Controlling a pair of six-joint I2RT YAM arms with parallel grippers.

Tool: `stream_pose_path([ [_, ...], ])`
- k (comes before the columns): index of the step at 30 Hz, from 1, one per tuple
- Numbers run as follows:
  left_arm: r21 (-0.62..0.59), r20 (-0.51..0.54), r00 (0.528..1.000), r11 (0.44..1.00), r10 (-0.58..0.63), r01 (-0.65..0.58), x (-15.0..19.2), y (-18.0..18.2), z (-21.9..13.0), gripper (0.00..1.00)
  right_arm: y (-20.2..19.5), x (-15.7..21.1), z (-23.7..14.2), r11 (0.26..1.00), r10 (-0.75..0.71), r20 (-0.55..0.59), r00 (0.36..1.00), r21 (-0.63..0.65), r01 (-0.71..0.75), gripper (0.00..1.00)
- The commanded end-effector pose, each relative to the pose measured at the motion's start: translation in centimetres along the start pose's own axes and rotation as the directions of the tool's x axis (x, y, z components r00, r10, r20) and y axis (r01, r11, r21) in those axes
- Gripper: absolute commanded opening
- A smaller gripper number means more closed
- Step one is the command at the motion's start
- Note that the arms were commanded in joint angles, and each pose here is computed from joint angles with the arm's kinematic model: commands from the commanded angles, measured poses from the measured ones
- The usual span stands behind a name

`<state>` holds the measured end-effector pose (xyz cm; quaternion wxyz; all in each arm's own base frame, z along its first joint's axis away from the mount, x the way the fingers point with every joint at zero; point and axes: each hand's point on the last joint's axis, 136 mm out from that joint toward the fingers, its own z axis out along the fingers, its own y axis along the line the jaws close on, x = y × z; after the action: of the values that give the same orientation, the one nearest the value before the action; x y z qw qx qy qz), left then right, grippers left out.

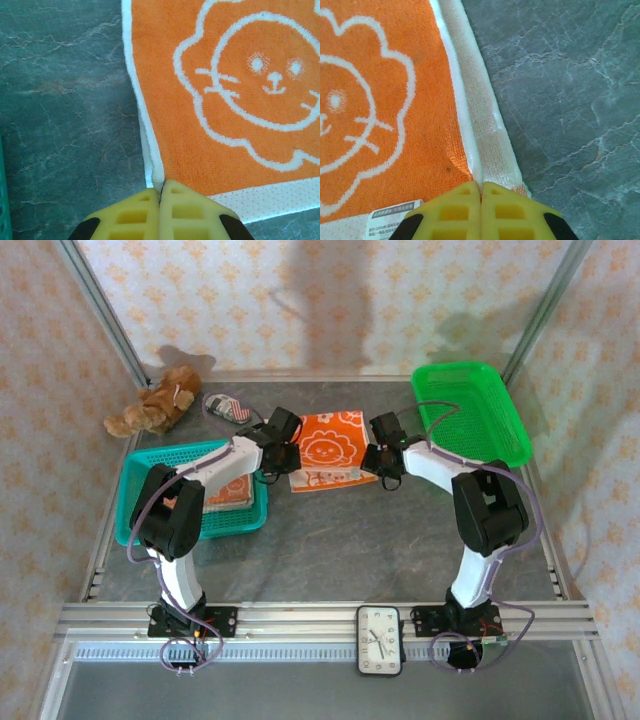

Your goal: Fold and stack the towels

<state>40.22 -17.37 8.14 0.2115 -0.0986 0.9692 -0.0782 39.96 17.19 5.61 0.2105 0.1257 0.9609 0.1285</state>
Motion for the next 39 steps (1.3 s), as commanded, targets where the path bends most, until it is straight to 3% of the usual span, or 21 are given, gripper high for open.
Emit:
stream_pose_path([
  [1,-0.008,0.004,1.0,1.0,-0.003,0.003,0.4,-0.2,0.0,0.0,-1.0,-0.6,-0.7,0.999,0.005,0.056,0.998,0.039,-0.008,0.0],
  [8,0.002,0.002,1.0,1.0,0.009,-0.009,0.8,-1.1,-1.0,0.0,-1.0,-0.5,-1.4,0.999,-0.007,0.059,0.998,0.038,0.004,0.0],
  [26,0.074,0.119,0.993,0.997,-0.026,0.017,-2.3,-2.3,-7.5,0.0,1.6,-4.8,-7.1,0.999,-0.03,0.178,0.984,-0.009,0.033,0.0],
  [33,0.102,0.095,0.994,0.994,-0.048,0.039,-1.2,-2.4,-6.9,0.0,1.5,-4.8,-7.7,0.999,-0.028,0.187,0.982,-0.01,0.031,0.0],
  [39,0.084,0.037,0.998,0.995,-0.054,0.051,1.2,-1.8,-4.6,0.0,0.6,-3.2,-6.0,1.0,-0.02,0.143,0.989,0.0,0.021,0.0],
])
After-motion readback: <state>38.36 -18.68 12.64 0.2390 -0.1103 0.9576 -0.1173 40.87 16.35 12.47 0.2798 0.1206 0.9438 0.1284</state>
